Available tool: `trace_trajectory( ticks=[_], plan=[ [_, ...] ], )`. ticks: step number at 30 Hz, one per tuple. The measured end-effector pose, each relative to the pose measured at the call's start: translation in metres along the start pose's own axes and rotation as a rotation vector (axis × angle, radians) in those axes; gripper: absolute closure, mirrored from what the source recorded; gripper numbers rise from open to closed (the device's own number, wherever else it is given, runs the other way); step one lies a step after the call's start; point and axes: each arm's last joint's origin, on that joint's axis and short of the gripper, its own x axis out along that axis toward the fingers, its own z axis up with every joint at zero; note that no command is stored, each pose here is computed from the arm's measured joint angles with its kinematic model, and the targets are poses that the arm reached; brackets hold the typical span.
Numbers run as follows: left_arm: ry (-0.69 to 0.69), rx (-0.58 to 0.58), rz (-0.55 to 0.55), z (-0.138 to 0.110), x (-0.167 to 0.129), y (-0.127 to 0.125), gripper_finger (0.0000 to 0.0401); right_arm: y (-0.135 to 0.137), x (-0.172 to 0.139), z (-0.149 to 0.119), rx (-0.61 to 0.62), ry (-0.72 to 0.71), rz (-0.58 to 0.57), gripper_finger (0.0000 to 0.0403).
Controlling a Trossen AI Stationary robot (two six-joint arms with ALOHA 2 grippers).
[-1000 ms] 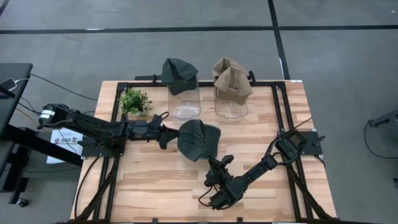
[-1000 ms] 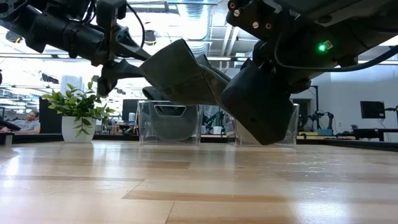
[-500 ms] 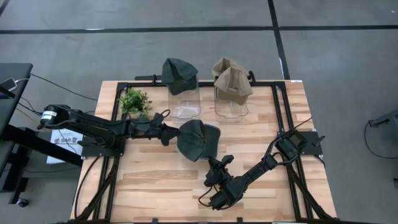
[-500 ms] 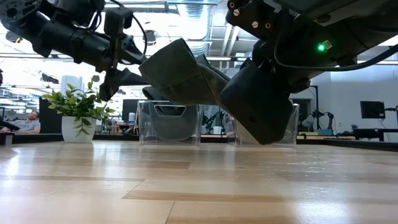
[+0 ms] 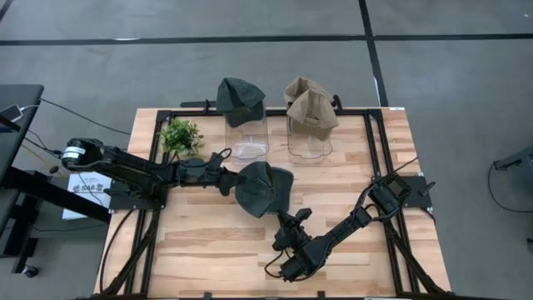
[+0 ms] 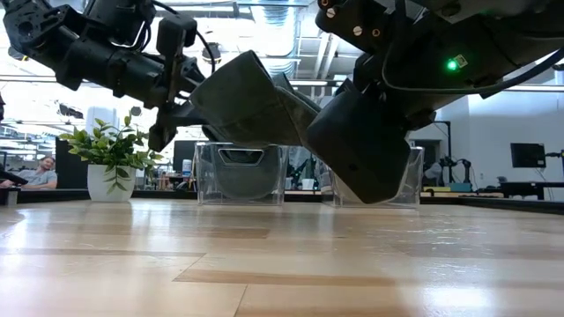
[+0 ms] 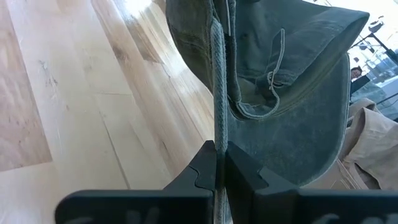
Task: Pick & Place hat
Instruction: Put the black cap into the left transparent bin
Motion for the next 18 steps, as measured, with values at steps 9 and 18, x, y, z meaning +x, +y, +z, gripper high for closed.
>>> trace_trajectory(
  ticks=[9,18],
  plan=[
    [0.026,0.0,-0.022,-0.0008,0.0,-0.0007,0.039,0.0009,-0.0001,-0.0003,-0.017,0.022,0.024,0.0382],
    [0.05,0.001,-0.043,-0.0015,-0.0001,-0.0012,0.0392,0.0015,0.0069,0.0004,-0.024,0.082,0.071,0.0333]
  ],
)
